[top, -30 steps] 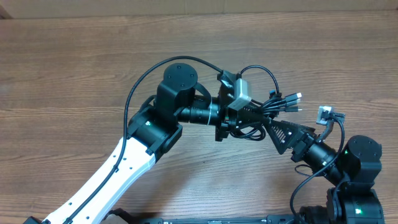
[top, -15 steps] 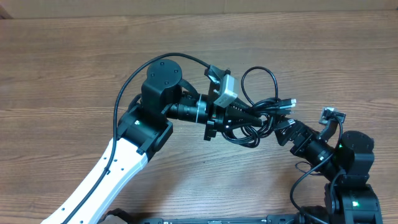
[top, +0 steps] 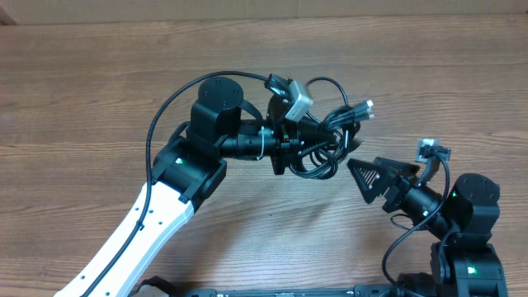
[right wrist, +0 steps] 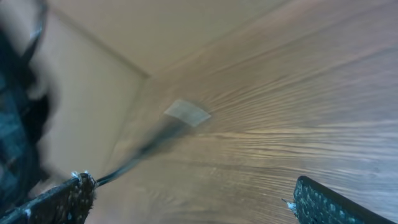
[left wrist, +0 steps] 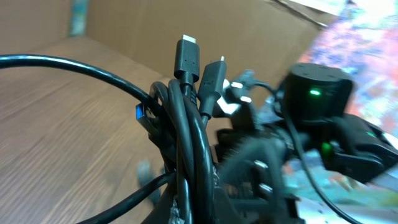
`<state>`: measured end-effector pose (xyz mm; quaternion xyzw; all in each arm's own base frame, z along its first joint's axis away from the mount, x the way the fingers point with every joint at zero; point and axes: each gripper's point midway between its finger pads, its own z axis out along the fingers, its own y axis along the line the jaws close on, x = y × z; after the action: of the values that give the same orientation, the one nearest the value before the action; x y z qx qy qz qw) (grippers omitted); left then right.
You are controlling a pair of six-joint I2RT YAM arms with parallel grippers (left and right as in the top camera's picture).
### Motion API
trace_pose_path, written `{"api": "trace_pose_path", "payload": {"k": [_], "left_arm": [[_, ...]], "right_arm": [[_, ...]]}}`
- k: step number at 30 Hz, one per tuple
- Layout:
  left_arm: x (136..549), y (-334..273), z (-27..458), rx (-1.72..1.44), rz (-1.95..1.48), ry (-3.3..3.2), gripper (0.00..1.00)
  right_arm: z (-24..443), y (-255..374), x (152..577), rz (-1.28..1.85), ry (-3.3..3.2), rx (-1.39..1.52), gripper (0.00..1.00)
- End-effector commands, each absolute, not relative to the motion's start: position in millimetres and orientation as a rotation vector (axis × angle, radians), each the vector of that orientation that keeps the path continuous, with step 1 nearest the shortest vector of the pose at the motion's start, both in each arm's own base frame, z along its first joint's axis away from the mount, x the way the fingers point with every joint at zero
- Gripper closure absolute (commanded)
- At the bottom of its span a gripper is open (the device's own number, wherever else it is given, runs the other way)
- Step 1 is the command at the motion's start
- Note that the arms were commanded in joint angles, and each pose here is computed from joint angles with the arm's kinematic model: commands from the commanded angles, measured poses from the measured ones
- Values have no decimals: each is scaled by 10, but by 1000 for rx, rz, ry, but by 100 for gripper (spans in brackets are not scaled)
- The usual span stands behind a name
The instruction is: Untangle cables
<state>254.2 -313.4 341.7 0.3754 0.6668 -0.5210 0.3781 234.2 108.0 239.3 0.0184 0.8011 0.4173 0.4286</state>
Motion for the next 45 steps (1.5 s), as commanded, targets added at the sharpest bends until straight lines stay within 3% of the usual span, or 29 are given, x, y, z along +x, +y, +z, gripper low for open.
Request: {"api": "trace_pose_path", "payload": {"k": [1,45], "left_arm": [[2657,-3067,3590,881,-1262,1692,96],[1885,-3210,3680,1220,-1582,1527,96]], "right_arm": [[2462,1199,2232,1076,1964,-120,0],[2440,1103,2323,1056,1980,18,0]]}}
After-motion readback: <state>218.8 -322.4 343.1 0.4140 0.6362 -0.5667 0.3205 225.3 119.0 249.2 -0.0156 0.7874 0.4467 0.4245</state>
